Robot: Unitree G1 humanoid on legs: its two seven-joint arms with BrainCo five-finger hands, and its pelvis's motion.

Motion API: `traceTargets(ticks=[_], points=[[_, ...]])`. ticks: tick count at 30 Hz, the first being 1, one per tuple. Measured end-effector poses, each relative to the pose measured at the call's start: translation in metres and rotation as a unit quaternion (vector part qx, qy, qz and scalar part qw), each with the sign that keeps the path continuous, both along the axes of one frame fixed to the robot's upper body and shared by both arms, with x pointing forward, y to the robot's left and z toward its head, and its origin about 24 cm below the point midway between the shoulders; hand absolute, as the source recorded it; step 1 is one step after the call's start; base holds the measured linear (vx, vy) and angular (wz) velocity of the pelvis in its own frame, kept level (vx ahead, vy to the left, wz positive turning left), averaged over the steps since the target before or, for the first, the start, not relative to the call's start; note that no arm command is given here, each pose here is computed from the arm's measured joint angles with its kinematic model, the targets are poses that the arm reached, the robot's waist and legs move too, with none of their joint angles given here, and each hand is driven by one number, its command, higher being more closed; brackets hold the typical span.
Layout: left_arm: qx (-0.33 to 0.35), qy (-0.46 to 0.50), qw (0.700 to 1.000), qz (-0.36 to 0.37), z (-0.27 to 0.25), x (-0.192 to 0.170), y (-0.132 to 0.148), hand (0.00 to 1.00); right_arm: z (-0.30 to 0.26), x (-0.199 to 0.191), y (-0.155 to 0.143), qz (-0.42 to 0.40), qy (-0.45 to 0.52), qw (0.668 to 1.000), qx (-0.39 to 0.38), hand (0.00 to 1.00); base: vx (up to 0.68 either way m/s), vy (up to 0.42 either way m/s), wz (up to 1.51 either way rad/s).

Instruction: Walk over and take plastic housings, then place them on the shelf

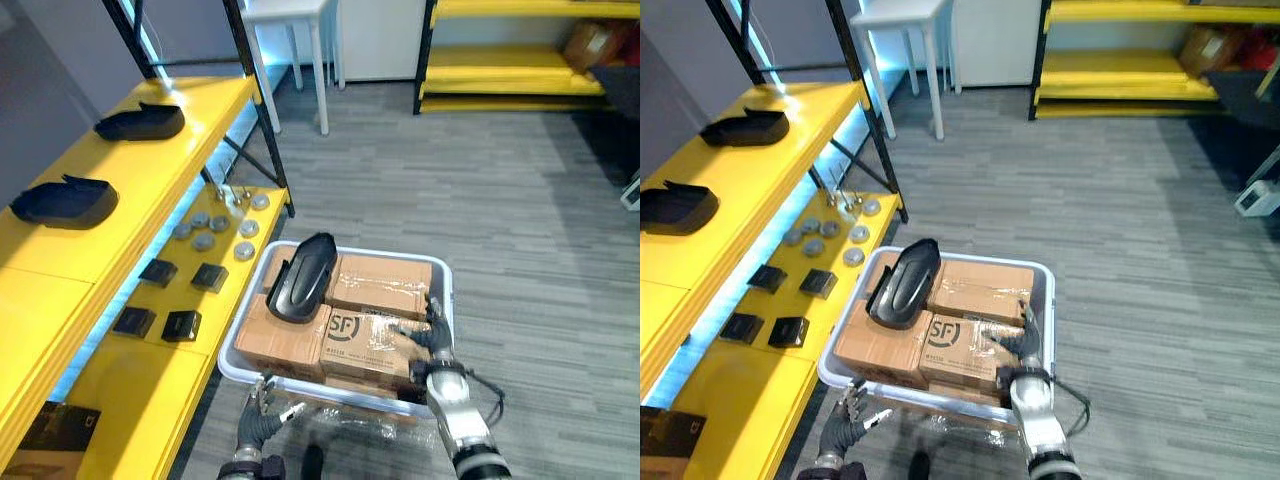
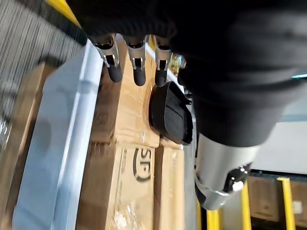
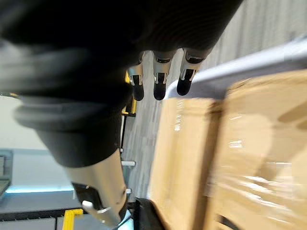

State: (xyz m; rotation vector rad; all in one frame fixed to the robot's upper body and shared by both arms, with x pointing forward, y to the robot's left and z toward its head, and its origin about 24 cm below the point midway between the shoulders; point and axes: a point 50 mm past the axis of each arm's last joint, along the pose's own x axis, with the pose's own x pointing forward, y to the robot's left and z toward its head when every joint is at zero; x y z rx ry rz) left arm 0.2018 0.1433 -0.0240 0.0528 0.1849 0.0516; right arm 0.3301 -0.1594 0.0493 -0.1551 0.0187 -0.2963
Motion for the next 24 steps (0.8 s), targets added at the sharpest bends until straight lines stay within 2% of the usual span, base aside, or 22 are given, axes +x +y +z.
traceTargets(ticks=[5,7,10,15,20,24], points=[[0.014,0.058,0.998,0.012,-0.027,-0.003,0.0,0.0,0.02,0.014,0.007,-0.002,-0.027,1.0,0.004,0.0,0.13,-0.059,0.09],[0.028,0.128,0.99,0.06,-0.055,-0.012,0.018,0.0,0.035,0.026,0.014,0.007,-0.04,0.999,0.016,0.0,0.08,-0.034,0.04],[0.042,0.184,0.973,0.13,-0.074,-0.027,0.044,0.0,0.05,0.035,0.022,0.02,-0.059,0.998,0.013,0.0,0.08,-0.04,0.2],[0.052,0.205,0.961,0.178,-0.08,-0.036,0.063,0.0,0.073,0.046,0.043,0.059,-0.084,0.995,-0.009,0.0,0.05,-0.023,0.16],[0.052,0.208,0.956,0.2,-0.082,-0.036,0.07,0.0,0.103,0.055,0.054,0.076,-0.122,0.989,-0.025,0.0,0.0,0.003,0.18],[0.053,0.204,0.956,0.202,-0.08,-0.034,0.073,0.0,0.122,0.06,0.061,0.099,-0.148,0.977,-0.12,0.0,-0.01,0.038,0.16]])
